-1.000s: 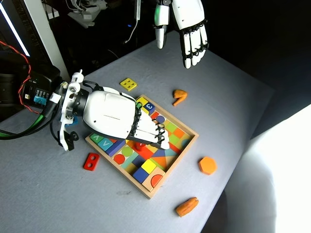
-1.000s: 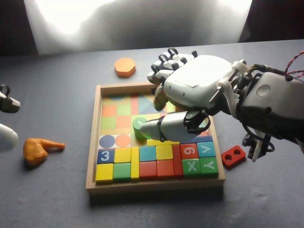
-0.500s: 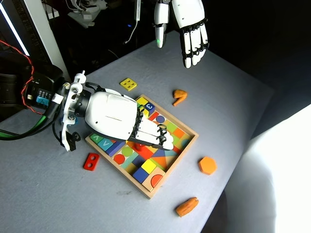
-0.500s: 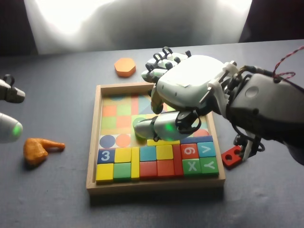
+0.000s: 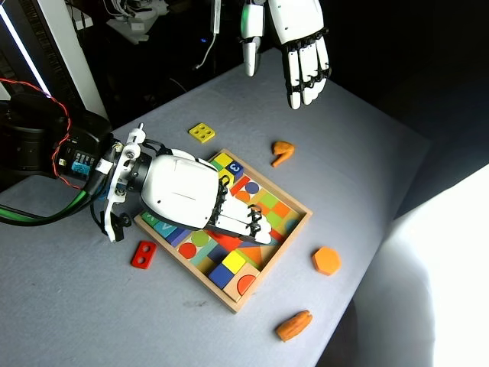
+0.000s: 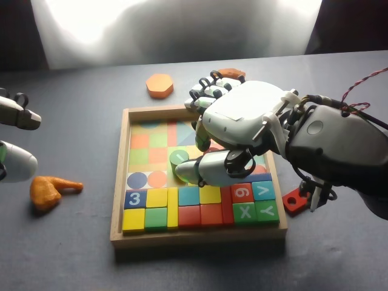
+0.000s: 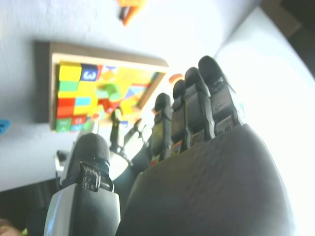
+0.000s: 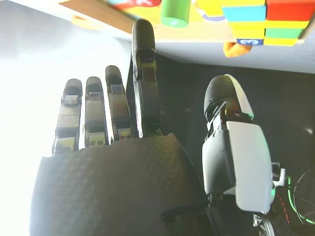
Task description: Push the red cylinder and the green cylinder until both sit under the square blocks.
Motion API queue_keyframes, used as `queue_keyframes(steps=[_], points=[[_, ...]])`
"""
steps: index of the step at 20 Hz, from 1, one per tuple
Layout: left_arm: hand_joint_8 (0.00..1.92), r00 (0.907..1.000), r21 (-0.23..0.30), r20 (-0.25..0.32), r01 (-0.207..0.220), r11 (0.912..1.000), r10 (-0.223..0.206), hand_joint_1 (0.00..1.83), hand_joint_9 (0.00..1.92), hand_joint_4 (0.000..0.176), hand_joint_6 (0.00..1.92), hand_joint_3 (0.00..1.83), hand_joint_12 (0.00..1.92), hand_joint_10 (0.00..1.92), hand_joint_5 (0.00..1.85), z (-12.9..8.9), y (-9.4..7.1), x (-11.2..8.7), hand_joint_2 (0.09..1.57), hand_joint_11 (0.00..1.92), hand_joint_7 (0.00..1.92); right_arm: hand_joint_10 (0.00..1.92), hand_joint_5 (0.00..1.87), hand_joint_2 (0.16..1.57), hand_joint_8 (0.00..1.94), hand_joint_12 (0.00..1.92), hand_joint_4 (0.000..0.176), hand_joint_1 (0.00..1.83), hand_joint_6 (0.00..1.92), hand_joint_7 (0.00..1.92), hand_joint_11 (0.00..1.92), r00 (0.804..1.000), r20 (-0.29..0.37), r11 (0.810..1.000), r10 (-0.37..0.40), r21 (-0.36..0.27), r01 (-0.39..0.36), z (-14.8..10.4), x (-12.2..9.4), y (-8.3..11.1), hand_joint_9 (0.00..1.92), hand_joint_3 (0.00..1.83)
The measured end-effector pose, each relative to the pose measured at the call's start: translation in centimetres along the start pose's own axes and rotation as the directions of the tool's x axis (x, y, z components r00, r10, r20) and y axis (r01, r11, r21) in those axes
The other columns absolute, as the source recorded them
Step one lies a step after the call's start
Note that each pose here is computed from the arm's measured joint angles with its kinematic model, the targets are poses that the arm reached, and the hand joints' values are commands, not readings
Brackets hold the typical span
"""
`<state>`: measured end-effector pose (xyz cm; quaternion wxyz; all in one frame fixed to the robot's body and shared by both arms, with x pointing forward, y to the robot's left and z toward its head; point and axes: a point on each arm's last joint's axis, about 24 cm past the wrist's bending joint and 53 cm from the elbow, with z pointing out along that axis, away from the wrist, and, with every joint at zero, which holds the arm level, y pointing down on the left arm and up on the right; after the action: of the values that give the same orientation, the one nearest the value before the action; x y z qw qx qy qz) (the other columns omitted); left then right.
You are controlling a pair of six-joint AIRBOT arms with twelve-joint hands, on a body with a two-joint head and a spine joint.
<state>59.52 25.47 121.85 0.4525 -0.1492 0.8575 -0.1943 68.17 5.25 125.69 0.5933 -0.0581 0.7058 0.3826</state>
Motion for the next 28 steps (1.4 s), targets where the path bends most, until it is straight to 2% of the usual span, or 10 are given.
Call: queue_keyframes(steps=[3,4,9,10,12,15,16,17,20,28], points=[[0.0,1.0,-0.003,0.004,-0.004,1.0,0.004,0.22,0.18,0.042,0.0,0.0,0.6,0.0,0.18,0.0,0.1,-0.1,1.32,0.0,0.16,0.0,0.81,1.2,0.01,0.0,0.0,0.02,0.15,0.17,0.0,1.0,0.002,1.0,-0.004,0.001,0.004,0.0,-0.1,0.0,0.01,0.0],[0.0,1.0,-0.004,0.005,-0.005,1.0,0.005,0.24,0.18,0.038,0.0,0.0,0.59,0.0,0.18,0.0,0.1,-0.1,1.33,0.0,0.17,0.0,0.81,1.2,0.0,0.0,0.0,0.03,0.14,0.16,0.0,1.0,0.004,1.0,-0.004,0.002,0.004,0.0,-0.1,-0.1,0.0,0.0],[0.0,0.9999,-0.005,0.005,-0.014,0.9999,0.014,0.18,0.2,0.035,0.0,0.0,0.62,0.0,0.19,0.0,0.1,-0.1,1.32,0.0,0.19,0.0,0.8,1.19,0.0,0.0,0.0,0.03,0.14,0.13,0.0,1.0,-0.001,1.0,-0.011,0.014,0.011,-0.1,0.3,-0.7,0.0,0.0],[0.0,0.9998,-0.005,0.005,-0.02,0.9998,0.02,0.21,0.22,0.035,0.0,0.0,0.67,0.01,0.22,0.0,0.1,-0.1,1.31,0.0,0.21,0.0,0.81,1.19,0.0,0.0,0.0,0.03,0.14,0.13,0.0,1.0,-0.008,1.0,-0.008,0.017,0.008,-0.2,0.6,-0.8,0.0,0.0],[0.0,0.9998,-0.003,0.005,-0.02,0.9998,0.02,0.17,0.2,0.04,0.0,0.0,0.64,0.0,0.2,0.0,0.1,-0.1,1.33,0.0,0.19,0.0,0.81,1.19,0.01,0.0,0.0,0.02,0.14,0.14,0.0,1.0,-0.008,1.0,-0.011,0.017,0.011,-0.2,0.6,-0.9,0.01,0.0],[0.0,0.9996,-0.007,0.009,-0.027,0.9996,0.027,0.17,0.2,0.038,0.0,0.0,0.62,0.0,0.19,0.0,0.2,-0.2,1.33,0.0,0.18,0.01,0.82,1.19,0.02,0.0,0.0,0.06,0.14,0.17,0.0,1.0,-0.011,1.0,-0.013,0.022,0.013,-0.3,0.8,-1.1,0.02,0.0],[0.0,0.9996,-0.007,0.01,-0.028,0.9996,0.028,0.16,0.2,0.037,0.0,0.0,0.63,0.0,0.2,0.0,0.2,-0.2,1.33,0.0,0.19,0.01,0.81,1.2,0.01,0.0,0.0,0.03,0.13,0.17,0.0,1.0,-0.011,1.0,-0.015,0.022,0.015,-0.3,0.8,-1.1,0.01,0.0],[0.0,0.9996,-0.006,0.009,-0.027,0.9996,0.027,0.19,0.23,0.04,0.0,0.0,0.69,0.0,0.22,0.0,0.1,-0.2,1.32,0.0,0.21,0.0,0.81,1.2,0.01,0.0,0.0,0.02,0.13,0.16,0.0,1.0,-0.009,1.0,-0.016,0.022,0.017,-0.3,0.8,-1.1,0.01,0.0],[0.0,0.9995,-0.007,0.009,-0.029,0.9996,0.029,0.2,0.2,0.035,0.0,0.0,0.6,0.0,0.19,0.0,0.2,-0.2,1.32,0.0,0.18,0.0,0.83,1.19,0.0,0.0,0.0,0.04,0.14,0.15,0.0,0.999,-0.012,0.999,-0.031,0.023,0.032,-0.3,1.0,-1.3,0.01,0.0],[0.0,0.9994,-0.007,0.009,-0.033,0.9994,0.033,0.19,0.21,0.039,0.0,0.0,0.63,0.0,0.2,0.0,0.2,-0.2,1.33,0.0,0.19,0.01,0.84,1.19,0.0,0.0,0.0,0.04,0.14,0.16,0.0,0.998,-0.029,0.997,-0.061,0.043,0.062,-2.3,1.0,-2.9,0.01,0.0]])
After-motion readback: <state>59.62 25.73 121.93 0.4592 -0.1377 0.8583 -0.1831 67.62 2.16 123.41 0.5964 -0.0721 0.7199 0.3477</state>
